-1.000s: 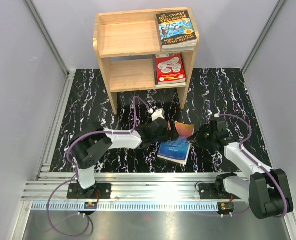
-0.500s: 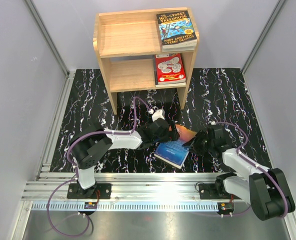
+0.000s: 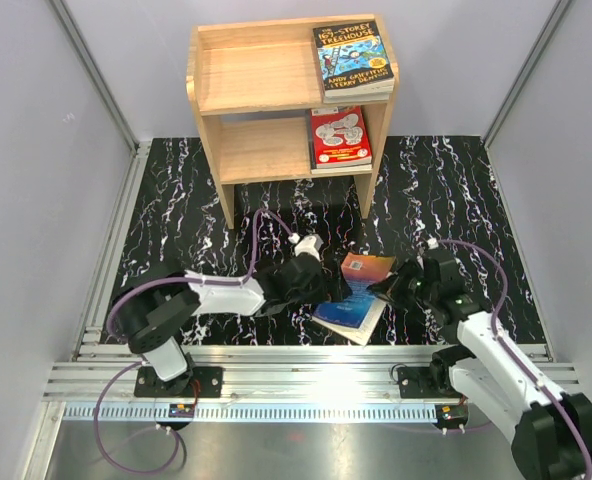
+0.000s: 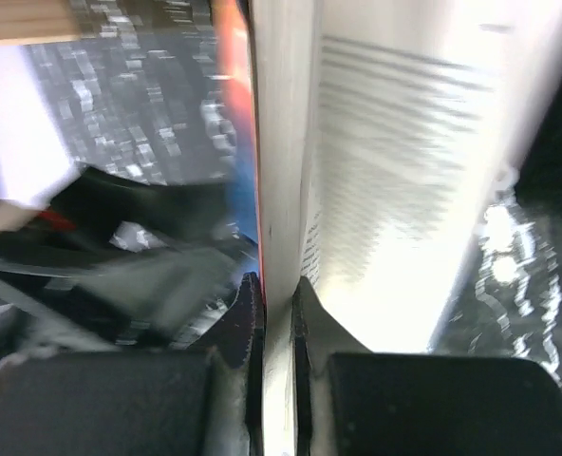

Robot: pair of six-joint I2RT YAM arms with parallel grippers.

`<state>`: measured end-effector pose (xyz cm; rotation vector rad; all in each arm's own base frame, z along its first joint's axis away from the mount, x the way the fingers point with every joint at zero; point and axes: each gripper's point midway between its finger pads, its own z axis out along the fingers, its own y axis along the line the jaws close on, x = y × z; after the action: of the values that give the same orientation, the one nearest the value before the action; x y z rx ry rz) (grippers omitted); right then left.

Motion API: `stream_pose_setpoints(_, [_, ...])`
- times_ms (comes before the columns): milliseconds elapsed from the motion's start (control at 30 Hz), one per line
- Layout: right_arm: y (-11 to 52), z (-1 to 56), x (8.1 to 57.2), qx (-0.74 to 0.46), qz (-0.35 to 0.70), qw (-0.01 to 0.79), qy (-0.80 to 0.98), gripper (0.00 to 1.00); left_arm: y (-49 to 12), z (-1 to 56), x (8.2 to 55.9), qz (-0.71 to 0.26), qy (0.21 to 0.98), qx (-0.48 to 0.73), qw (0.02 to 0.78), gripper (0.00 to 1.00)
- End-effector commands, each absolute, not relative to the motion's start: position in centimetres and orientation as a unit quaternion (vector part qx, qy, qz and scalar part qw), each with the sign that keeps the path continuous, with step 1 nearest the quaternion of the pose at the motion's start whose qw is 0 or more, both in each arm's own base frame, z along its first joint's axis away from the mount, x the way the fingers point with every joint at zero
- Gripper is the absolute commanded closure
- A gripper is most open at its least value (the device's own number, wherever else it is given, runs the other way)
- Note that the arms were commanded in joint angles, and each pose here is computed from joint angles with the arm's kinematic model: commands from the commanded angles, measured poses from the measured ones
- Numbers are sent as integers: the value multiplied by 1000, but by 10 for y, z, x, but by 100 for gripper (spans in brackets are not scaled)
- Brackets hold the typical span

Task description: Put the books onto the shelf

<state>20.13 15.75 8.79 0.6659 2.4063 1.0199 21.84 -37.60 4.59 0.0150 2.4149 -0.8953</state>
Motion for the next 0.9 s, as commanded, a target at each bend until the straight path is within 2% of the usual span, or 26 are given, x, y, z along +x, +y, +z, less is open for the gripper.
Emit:
stream_pose_setpoints(0, [164, 148, 206, 205, 407, 266, 850, 100, -379, 87, 204, -440, 850, 33, 287, 1])
stream_pose_setpoints(100, [165, 160, 201, 200, 414, 266, 847, 100, -375, 111, 211, -518, 802, 16, 298, 1])
stream_pose_setpoints(167, [167, 168, 200, 196, 422, 268, 844, 100, -365, 106, 202, -557, 786, 8, 270, 1])
stream_pose_setpoints(200, [169, 172, 199, 190, 430, 268, 841, 100, -368, 125, 203, -596, 752, 17, 282, 1])
stream_pose_setpoints(267, [173, 180, 200, 181, 448, 274, 831, 100, -370, 122, 193, -628, 738, 26, 246, 1])
stream_pose_setpoints(300, [178, 185, 196, 169, 467, 272, 825, 100, -373, 141, 191, -663, 703, 40, 256, 1])
stream_pose_setpoints(367, [183, 191, 196, 159, 495, 278, 808, 100, -377, 137, 184, -693, 687, 35, 217, 1])
stream_pose_setpoints(400, [187, 194, 192, 152, 510, 274, 801, 100, -377, 158, 181, -727, 646, 47, 229, 1])
stream_pose_setpoints(533, [193, 211, 183, 139, 562, 279, 766, 100, -386, 132, 182, -727, 660, 36, 186, 1])
stream_pose_setpoints(733, [196, 226, 177, 110, 591, 297, 742, 100, -386, 127, 182, -724, 663, 38, 186, 1])
stream_pose_setpoints(800, [200, 226, 178, 102, 607, 297, 730, 100, -387, 129, 180, -726, 661, 43, 183, 11])
stream_pose_setpoints(833, [200, 211, 178, 114, 606, 282, 735, 100, -387, 132, 180, -728, 658, 48, 184, 21])
stream_pose_setpoints(867, [201, 208, 179, 112, 611, 286, 730, 100, -387, 134, 179, -730, 657, 50, 184, 36])
